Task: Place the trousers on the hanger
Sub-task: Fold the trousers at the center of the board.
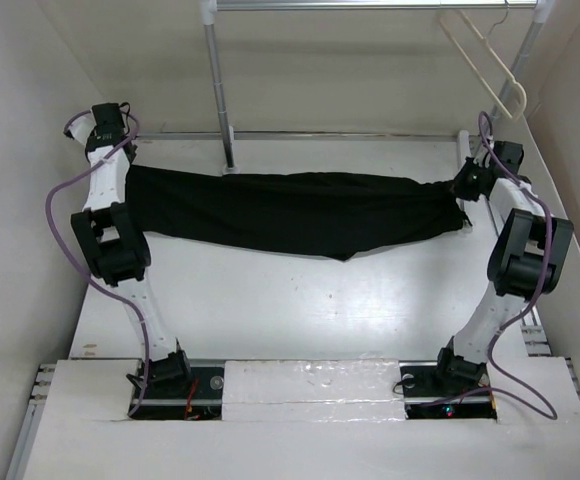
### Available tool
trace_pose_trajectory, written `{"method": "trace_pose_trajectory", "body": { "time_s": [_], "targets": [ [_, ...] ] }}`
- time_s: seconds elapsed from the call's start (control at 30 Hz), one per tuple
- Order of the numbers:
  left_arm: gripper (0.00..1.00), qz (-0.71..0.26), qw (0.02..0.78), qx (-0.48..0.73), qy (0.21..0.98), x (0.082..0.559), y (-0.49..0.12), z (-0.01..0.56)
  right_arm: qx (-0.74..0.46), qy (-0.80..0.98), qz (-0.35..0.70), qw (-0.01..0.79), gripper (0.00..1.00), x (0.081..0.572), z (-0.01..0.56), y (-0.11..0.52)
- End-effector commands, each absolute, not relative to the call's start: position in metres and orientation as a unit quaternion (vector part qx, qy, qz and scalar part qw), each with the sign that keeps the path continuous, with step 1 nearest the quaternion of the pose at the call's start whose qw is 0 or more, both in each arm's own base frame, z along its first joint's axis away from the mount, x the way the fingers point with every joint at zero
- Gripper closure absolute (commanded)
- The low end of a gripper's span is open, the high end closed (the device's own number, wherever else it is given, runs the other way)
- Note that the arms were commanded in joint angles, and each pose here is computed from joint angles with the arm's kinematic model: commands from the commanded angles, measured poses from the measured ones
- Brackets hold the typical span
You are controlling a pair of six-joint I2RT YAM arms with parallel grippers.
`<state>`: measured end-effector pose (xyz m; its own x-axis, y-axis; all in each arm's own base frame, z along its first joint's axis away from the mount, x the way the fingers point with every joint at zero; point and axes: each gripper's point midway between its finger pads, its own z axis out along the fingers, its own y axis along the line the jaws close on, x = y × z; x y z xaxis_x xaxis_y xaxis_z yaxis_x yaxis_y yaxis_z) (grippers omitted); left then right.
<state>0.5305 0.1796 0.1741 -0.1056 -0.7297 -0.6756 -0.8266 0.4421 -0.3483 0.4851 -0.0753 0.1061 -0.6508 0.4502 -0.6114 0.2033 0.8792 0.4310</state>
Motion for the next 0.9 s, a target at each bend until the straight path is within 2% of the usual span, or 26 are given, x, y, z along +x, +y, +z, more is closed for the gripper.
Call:
{"method": "trace_pose_trajectory", "body": {
  "time_s": [0.0,0.13,0.37,0.47,0.5,0.53,0.6,0.63,0.7,0.73,0.87],
  "targets": [
    [1.00,0.064,0.448,-0.517,0.727,0.541,0.194,0.204,0.171,0.863,0.172,0.444,1.00,0.520,0.141,-0.084],
    [1.00,0.058,0.432,-0.511,0.741,0.556,0.193,0.177,0.177,0.866,0.170,0.435,1.00,0.531,0.124,-0.089],
    [1.00,0.047,0.480,-0.480,0.733,0.595,0.184,0.198,0.189,0.862,0.160,0.443,1.00,0.542,0.112,-0.101],
    [1.00,0.039,0.459,-0.479,0.747,0.604,0.181,0.166,0.193,0.865,0.158,0.436,1.00,0.544,0.105,-0.098],
    [0.96,0.032,0.446,-0.475,0.758,0.606,0.177,0.150,0.193,0.865,0.159,0.435,1.00,0.543,0.104,-0.098],
    [0.86,0.029,0.442,-0.474,0.761,0.607,0.175,0.145,0.194,0.865,0.160,0.435,0.91,0.543,0.104,-0.098],
    [0.71,0.018,0.436,-0.465,0.770,0.608,0.170,0.138,0.192,0.865,0.168,0.433,0.77,0.540,0.102,-0.093],
    [0.55,0.016,0.438,-0.462,0.771,0.608,0.169,0.142,0.185,0.864,0.181,0.432,0.60,0.540,0.104,-0.084],
    [0.42,0.017,0.444,-0.451,0.774,0.606,0.169,0.151,0.181,0.858,0.189,0.443,0.46,0.537,0.117,-0.081],
    [0.34,0.019,0.440,-0.450,0.777,0.603,0.168,0.153,0.174,0.858,0.198,0.440,0.35,0.532,0.118,-0.071],
    [0.29,0.020,0.435,-0.459,0.774,0.565,0.175,0.186,0.147,0.859,0.192,0.451,0.16,0.511,0.150,-0.057]
  ]
}}
